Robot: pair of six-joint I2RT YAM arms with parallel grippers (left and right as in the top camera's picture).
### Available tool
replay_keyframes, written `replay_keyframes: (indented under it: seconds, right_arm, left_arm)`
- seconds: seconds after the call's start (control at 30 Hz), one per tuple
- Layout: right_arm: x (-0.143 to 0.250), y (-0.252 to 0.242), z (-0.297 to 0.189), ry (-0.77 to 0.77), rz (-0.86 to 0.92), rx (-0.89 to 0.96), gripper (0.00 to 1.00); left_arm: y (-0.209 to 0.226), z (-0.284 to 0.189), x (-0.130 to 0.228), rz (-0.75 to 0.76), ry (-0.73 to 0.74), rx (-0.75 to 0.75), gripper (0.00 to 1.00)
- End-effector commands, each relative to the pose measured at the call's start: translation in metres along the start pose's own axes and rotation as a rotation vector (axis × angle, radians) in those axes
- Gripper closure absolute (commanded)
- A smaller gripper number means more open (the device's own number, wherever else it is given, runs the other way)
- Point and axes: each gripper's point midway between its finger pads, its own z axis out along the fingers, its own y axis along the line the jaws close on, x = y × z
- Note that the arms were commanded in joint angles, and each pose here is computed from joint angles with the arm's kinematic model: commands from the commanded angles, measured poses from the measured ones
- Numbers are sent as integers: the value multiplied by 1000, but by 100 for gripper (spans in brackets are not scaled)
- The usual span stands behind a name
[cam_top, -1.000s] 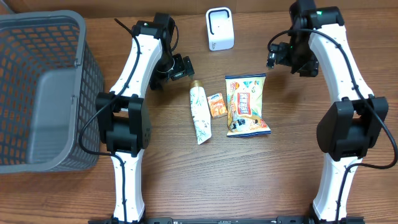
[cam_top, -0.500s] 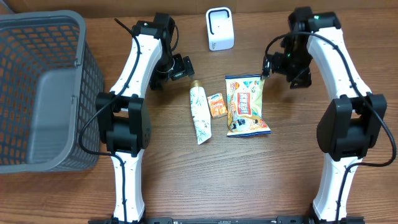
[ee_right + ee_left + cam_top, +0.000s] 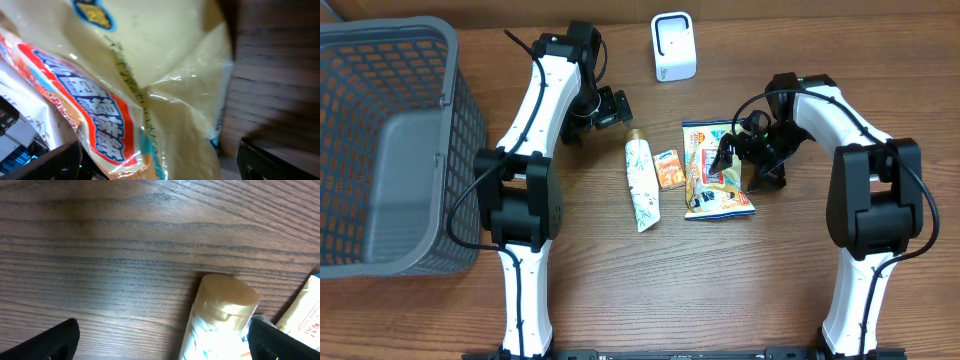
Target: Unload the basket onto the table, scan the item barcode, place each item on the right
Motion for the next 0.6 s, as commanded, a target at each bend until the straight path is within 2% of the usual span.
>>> replay_keyframes:
  seconds: [0.0, 0.13, 0.17, 0.27, 0.37, 0.4, 0.47, 0.57]
  right_arm:
    - [6, 3, 21, 17, 24, 0, 2]
    - [2, 6, 35, -8, 51, 6, 16]
    - [-1, 6, 37, -20, 67, 7, 22]
    - [-8, 5, 37, -53, 95, 18, 53]
    - [-12, -1, 37, -73, 116, 53, 73]
    - [-13, -4, 36, -80, 116, 73, 91]
    - [-14, -8, 35, -89, 117, 95, 96]
    - [-21, -21, 20, -123, 134, 182, 96]
  left_arm:
    - [2, -7, -2, -4, -19, -4, 0]
    - [2, -7, -2, -4, -19, -4, 0]
    - [2, -7, -2, -4, -19, -4, 0]
    - [2, -7, -2, -4, -19, -4, 0]
    - [2, -7, -2, -4, -19, -4, 0]
    - [3, -7, -2, -5, -19, -4, 0]
    - [2, -7, -2, -4, -19, -4, 0]
    - [2, -7, -2, -4, -19, -4, 0]
